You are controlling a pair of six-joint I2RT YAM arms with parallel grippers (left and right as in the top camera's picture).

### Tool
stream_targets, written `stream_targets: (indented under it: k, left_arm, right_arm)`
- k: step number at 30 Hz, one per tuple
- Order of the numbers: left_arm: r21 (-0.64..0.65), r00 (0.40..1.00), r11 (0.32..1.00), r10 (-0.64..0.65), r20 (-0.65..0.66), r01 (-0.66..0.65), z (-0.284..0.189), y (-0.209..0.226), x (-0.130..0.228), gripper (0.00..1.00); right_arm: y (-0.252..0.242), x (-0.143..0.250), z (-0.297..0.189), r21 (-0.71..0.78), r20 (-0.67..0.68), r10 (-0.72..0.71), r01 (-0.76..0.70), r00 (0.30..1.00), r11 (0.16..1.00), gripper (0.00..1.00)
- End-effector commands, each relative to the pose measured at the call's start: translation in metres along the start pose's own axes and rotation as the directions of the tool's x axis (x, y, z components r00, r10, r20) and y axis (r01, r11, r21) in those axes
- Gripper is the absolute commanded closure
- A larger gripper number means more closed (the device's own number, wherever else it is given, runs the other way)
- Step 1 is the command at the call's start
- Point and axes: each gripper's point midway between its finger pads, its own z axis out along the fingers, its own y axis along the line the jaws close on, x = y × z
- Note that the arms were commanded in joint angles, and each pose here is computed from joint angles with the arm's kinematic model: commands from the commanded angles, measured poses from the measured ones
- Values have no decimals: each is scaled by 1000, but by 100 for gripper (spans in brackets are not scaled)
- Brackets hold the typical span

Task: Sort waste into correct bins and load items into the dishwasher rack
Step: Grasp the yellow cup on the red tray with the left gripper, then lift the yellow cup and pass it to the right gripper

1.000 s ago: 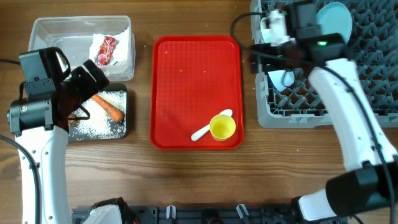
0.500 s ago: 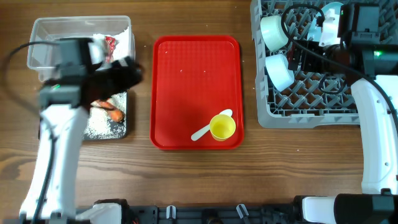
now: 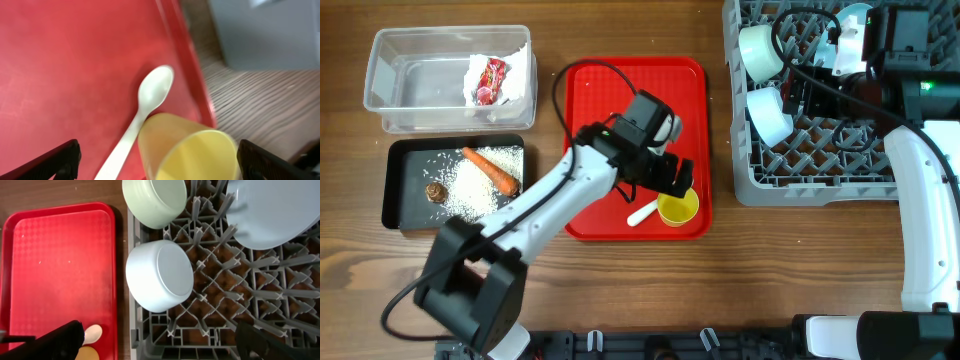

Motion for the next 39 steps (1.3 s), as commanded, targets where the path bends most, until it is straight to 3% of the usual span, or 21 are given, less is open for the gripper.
stream_targets:
  k: [1,7,8,11,12,13,17,20,25,31,33,36,39]
  left_arm:
    - [-76,998,996,43,-47,-47,10,16,9,2]
    - [-89,988,990,94,-124,-105,8,21,26,11]
    - [-97,987,990,92,-129,-105,9,23,27,17]
    - [-100,986,990,89,-140,-104,14,24,29,49]
    - [-101,985,989,88,-147,-103,17,24,30,64]
    - [-103,984,989,85,-157,-102,20,25,32,71]
    - [-104,977,988,92,-194,-114,35,24,39,80]
    - [-102,976,987,99,-196,-121,39,22,40,96]
    - [-98,986,990,87,-144,-101,32,22,26,96]
    - [-44,1000,999,-10,-20,9,-23,22,-10,96]
    - [25,999,999,-35,25,34,-44,19,-23,96]
    - [209,991,976,-91,101,68,-83,13,-42,96]
    - [444,978,894,-141,154,59,-122,7,-59,96]
  right_arm:
    - [1,3,5,-12,-22,13,-14,1000,1000,0]
    - [1,3,6,-12,-22,13,-14,1000,1000,0]
    - [0,3,6,-12,-23,14,-14,1000,1000,0]
    - [1,4,6,-12,-25,15,-15,1000,1000,0]
    - [0,4,6,-12,-26,15,-16,1000,1000,1]
    - [1,4,6,-12,-28,15,-16,1000,1000,0]
    - [0,5,6,-11,-31,16,-16,999,1000,0]
    - [0,5,6,-11,-31,14,-15,999,1000,0]
    - [0,4,6,-11,-28,14,-14,1000,1000,0]
    - [4,4,6,-32,-28,13,-14,1000,999,0]
    - [11,4,6,-75,-27,5,-7,1000,997,0]
    - [42,-1,1,-253,5,-76,75,997,964,0]
    - [78,-8,-12,-452,84,-147,169,986,876,0]
